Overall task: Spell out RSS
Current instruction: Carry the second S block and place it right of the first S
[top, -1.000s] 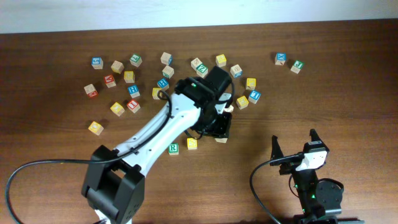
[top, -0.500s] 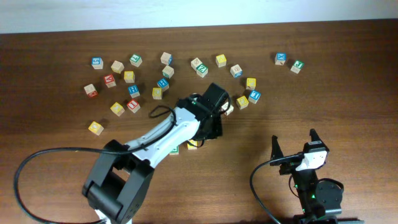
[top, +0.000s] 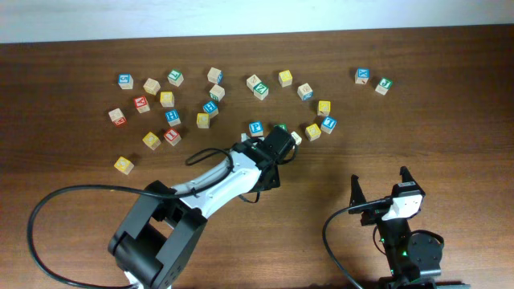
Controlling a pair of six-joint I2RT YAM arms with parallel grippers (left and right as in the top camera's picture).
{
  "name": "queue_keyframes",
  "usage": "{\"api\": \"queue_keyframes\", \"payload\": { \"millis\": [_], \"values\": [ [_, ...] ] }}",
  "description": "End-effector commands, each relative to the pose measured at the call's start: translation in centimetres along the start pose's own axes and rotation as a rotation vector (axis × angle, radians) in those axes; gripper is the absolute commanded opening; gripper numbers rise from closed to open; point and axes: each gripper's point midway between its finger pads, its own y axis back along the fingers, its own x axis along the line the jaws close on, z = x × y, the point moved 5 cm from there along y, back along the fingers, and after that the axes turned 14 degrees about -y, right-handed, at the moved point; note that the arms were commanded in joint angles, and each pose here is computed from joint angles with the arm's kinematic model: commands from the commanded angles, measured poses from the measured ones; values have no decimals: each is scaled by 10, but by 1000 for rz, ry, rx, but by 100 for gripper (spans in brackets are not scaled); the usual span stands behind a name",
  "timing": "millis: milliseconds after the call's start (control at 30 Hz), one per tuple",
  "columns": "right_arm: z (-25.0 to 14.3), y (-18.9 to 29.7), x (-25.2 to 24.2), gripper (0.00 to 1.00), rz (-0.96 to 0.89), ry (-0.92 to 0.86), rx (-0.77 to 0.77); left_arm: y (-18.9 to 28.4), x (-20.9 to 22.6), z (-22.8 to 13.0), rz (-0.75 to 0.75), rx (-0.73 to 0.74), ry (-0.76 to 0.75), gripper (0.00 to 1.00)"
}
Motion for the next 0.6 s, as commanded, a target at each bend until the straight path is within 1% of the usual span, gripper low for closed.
{"api": "queue_keyframes", "payload": {
  "millis": [0, 100, 133, 200, 267, 400, 500, 533, 567],
  "values": [
    [-2, 0, -2, 98, -9, 2, 2, -4, 5, -2, 37, -3, 17, 1],
    [-2, 0, -2, 98, -9, 2, 2, -4, 2, -4, 9, 15, 17, 2],
    [-2, 0, -2, 98, -9, 3, 2, -3, 1, -3, 8, 13, 16, 6],
    [-2, 0, -2, 98, -9, 2, 2, 0, 0, 0, 3, 4, 8, 9],
    [-2, 0, -2, 98, -9, 2, 2, 7, -5, 9, -14, -23, -36, 12],
    [-2, 0, -2, 98, -9, 3, 2, 11, -8, 15, -23, -39, -38, 22],
    [-2, 0, -2, 98, -9, 3, 2, 11, -7, 14, -22, -36, -38, 23],
    [-2, 0, -2, 98, -9, 3, 2, 11, -7, 13, -18, -30, -40, 25],
    [-2, 0, -2, 98, -9, 2, 2, 11, -5, 11, -10, -18, -42, 35]
  ]
}}
